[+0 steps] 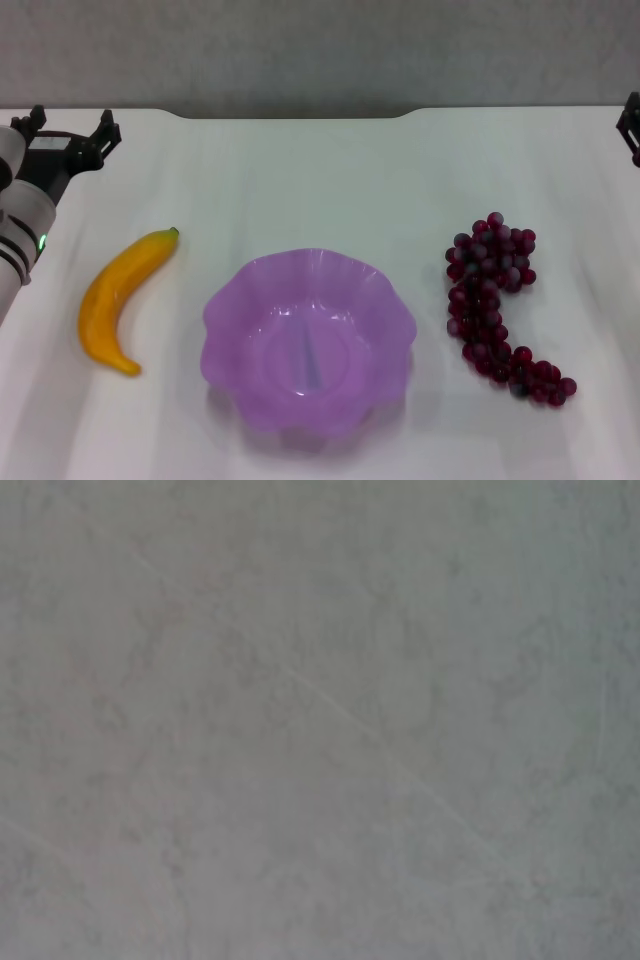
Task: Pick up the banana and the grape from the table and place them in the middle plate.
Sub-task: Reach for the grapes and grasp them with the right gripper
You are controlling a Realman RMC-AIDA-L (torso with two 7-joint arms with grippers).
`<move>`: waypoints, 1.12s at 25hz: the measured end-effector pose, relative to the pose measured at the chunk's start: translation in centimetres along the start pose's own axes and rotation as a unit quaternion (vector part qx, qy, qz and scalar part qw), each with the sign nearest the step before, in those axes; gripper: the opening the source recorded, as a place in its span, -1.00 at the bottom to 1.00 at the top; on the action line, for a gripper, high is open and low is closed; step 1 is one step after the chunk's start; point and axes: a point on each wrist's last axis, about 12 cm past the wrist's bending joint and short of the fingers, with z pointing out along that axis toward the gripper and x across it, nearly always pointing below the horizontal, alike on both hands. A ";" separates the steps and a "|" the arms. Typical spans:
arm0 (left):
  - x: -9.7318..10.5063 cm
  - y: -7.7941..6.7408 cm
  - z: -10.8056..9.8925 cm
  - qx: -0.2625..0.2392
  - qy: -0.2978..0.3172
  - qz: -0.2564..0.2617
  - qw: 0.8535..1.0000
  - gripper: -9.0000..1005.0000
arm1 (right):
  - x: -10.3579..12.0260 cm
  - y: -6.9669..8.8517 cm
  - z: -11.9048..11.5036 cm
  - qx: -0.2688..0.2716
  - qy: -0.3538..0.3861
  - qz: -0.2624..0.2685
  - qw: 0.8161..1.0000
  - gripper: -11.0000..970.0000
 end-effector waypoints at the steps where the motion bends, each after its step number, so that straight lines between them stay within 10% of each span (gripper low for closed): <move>1: 0.0 0.0 0.0 0.001 0.000 0.000 1.000 0.80 | 0.0 0.0 0.0 0.000 0.001 0.000 1.000 0.76; 28: 0.2 0.7 -1.5 -0.009 -0.040 -0.020 0.999 0.80 | -0.2 -1.0 -1.5 0.021 -0.040 0.003 0.999 0.76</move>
